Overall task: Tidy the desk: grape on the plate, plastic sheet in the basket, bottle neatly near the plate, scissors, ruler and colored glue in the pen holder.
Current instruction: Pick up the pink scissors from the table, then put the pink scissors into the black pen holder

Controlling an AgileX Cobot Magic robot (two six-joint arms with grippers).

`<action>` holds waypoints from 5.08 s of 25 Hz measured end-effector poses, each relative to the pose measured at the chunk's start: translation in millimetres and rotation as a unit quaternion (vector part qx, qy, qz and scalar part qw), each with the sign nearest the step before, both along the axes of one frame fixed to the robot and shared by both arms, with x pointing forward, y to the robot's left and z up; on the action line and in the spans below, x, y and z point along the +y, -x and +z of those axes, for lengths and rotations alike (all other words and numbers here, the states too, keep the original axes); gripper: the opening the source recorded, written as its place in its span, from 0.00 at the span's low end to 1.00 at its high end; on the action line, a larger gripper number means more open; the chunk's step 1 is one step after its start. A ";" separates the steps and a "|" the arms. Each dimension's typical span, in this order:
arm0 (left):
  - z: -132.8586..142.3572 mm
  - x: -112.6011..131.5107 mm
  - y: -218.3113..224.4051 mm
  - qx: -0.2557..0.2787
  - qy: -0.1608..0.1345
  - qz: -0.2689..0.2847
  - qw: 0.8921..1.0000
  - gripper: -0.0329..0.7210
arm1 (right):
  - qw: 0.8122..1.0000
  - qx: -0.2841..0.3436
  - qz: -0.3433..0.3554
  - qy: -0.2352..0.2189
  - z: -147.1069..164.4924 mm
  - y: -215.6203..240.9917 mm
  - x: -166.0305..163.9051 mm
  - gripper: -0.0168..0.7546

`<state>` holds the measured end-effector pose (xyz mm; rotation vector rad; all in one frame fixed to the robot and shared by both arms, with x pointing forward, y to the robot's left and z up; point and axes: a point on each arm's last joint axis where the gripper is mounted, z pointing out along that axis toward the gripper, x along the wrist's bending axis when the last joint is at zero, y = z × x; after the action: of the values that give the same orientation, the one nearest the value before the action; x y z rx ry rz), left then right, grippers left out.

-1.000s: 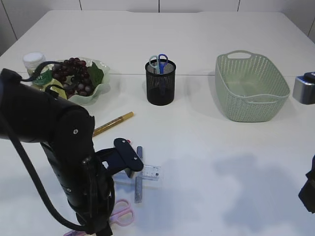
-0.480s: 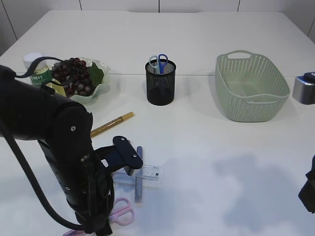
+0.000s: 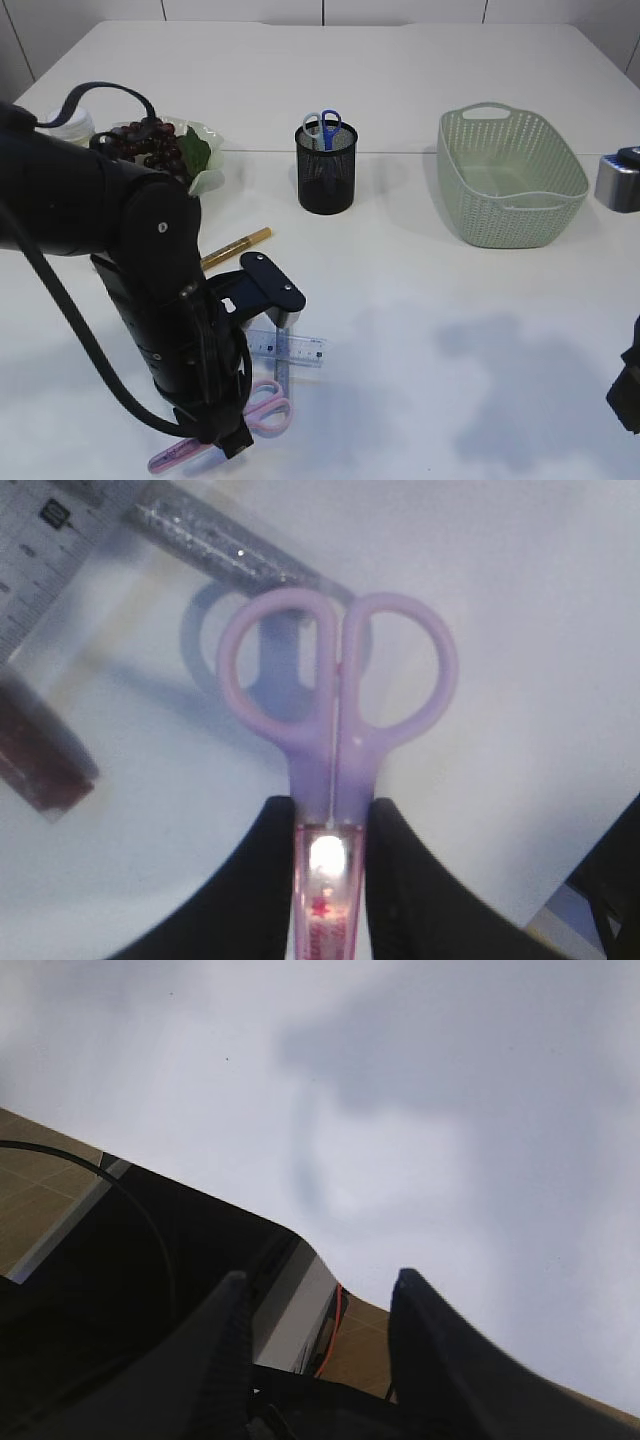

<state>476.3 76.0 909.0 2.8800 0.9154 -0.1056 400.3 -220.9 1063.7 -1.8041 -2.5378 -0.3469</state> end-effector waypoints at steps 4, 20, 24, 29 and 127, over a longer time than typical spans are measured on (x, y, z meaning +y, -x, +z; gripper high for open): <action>2.7 -1.6 -0.8 0.005 0.001 0.003 1.000 0.23 | 1.000 0.000 0.000 0.000 0.0 0.0 0.0 0.49; 26.9 -18.6 -17.5 -0.021 0.038 0.012 0.999 0.23 | 1.000 0.000 0.000 0.000 0.0 0.0 0.0 0.49; 28.8 -20.1 -19.3 -0.026 0.042 0.017 0.999 0.23 | 1.000 0.000 0.000 0.000 0.0 0.0 0.0 0.49; 31.8 -24.5 -25.6 -0.053 0.064 0.037 0.996 0.23 | 1.000 0.000 0.000 0.000 0.0 0.0 0.0 0.49; 25.7 -40.7 -226.9 -0.504 0.383 0.289 0.718 0.23 | 0.997 -0.079 -0.003 0.000 2.8 -14.0 -0.2 0.49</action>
<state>703.2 35.3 934.7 1.3873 1.0540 0.8337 414.3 -221.1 1066.4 -1.8559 -2.6347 -0.5098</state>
